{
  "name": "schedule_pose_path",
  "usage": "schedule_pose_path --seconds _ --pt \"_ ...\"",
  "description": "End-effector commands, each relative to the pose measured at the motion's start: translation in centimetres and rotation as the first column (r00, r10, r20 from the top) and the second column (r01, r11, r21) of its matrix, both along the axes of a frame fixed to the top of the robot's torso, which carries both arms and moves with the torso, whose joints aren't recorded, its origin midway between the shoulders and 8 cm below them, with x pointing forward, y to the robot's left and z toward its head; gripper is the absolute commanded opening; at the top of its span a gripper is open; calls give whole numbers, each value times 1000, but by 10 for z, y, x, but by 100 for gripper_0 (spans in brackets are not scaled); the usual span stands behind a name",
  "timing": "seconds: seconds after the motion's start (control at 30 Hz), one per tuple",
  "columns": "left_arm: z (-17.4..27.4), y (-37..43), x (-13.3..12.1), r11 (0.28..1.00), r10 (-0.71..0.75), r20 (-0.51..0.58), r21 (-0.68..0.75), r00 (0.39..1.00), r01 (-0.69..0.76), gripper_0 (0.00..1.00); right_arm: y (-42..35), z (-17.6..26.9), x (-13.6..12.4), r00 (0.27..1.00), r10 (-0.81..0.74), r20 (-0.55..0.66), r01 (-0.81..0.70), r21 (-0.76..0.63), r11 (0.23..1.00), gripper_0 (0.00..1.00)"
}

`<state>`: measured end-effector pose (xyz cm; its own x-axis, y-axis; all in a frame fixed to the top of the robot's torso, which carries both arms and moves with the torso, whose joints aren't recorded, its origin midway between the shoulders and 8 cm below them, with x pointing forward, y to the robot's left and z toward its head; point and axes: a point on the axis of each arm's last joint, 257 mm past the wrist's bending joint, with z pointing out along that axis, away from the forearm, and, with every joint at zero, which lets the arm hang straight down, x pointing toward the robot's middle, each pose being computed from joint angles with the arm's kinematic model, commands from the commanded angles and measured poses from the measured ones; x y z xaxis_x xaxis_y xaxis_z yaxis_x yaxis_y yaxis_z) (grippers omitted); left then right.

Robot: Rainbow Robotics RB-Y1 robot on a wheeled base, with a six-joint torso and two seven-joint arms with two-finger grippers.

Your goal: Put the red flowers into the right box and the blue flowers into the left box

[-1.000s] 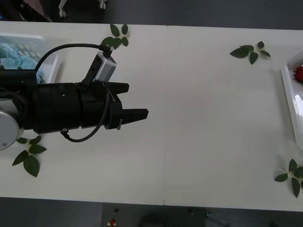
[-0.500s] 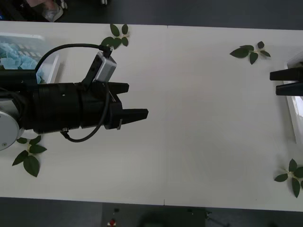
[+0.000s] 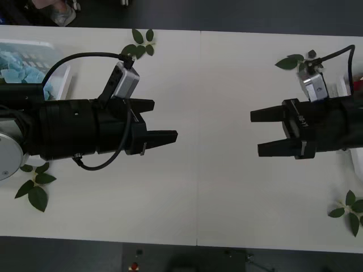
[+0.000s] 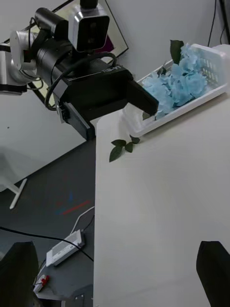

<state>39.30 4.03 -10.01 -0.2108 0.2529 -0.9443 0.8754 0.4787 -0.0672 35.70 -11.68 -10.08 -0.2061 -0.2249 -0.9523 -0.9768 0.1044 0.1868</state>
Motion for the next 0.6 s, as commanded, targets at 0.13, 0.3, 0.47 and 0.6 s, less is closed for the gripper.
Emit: schedule_pose_path --seconds 0.13,0.3,0.47,0.6 --pt "6 1 0 1000 -15 49 20 999 14 100 33 -1 -5 989 125 77 -121 -54 991 97" --pt "6 1 0 1000 -15 49 20 999 14 100 48 -5 -4 983 149 107 -143 -63 988 98" --pt "6 1 0 1000 -15 49 20 999 14 100 59 -8 -2 979 157 131 -149 -68 987 97" --pt "6 1 0 1000 -15 49 20 999 14 100 63 -4 2 980 142 139 -136 -52 989 97"
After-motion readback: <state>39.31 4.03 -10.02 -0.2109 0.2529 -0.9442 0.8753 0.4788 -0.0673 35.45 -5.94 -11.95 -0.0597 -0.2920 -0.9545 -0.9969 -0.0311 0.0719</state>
